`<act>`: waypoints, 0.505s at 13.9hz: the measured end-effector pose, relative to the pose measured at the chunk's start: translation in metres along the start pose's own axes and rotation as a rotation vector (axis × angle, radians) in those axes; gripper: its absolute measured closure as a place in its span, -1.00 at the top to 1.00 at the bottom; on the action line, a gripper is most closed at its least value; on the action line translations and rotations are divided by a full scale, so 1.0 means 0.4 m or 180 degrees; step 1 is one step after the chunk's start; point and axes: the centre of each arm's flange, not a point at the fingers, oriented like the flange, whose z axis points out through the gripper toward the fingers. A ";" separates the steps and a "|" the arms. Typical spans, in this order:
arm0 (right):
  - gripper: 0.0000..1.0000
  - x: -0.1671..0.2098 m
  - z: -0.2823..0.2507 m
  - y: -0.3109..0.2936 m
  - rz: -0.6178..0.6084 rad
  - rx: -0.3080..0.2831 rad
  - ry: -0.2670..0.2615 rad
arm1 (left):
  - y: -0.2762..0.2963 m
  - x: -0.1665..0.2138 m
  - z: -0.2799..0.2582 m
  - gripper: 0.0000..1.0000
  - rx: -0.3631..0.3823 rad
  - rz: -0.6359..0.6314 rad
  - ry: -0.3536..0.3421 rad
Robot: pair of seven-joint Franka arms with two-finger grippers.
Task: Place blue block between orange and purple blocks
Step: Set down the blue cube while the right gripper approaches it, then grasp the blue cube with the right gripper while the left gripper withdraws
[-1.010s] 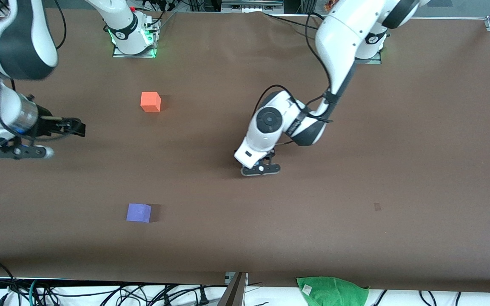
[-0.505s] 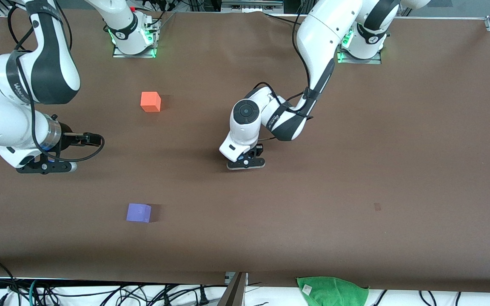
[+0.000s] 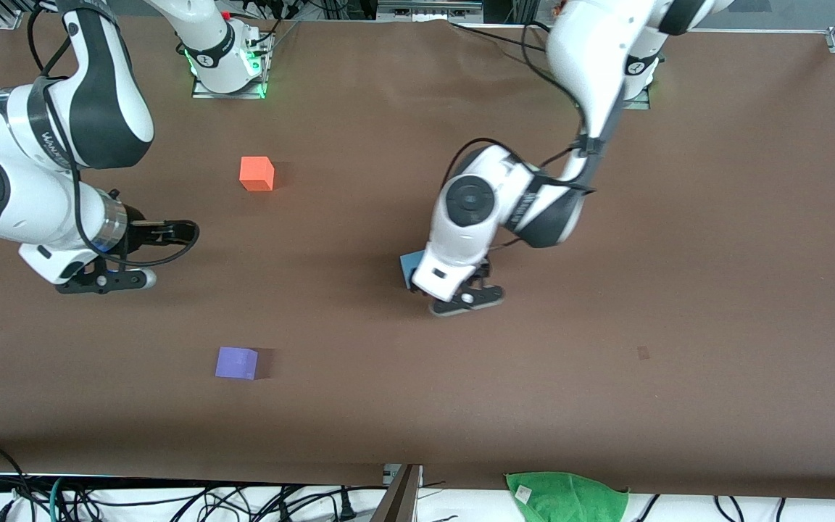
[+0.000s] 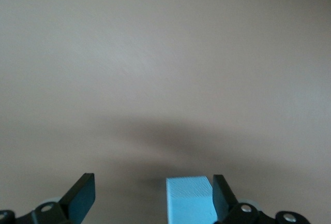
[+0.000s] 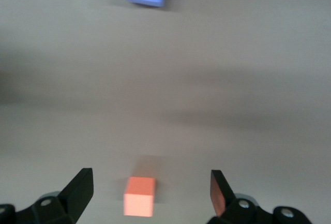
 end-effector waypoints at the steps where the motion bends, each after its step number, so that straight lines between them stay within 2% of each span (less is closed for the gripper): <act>1: 1.00 -0.001 0.002 -0.021 -0.0019 0.0102 -0.0012 | -0.049 0.048 -0.055 1.00 0.0002 -0.0057 0.0005; 4: 1.00 0.008 0.033 -0.164 0.0013 0.0240 0.0067 | -0.260 0.201 -0.222 1.00 0.0014 -0.0091 0.0019; 7: 1.00 0.013 0.171 -0.486 0.0196 0.0275 0.0267 | -0.490 0.288 -0.351 1.00 0.0071 -0.0065 -0.0050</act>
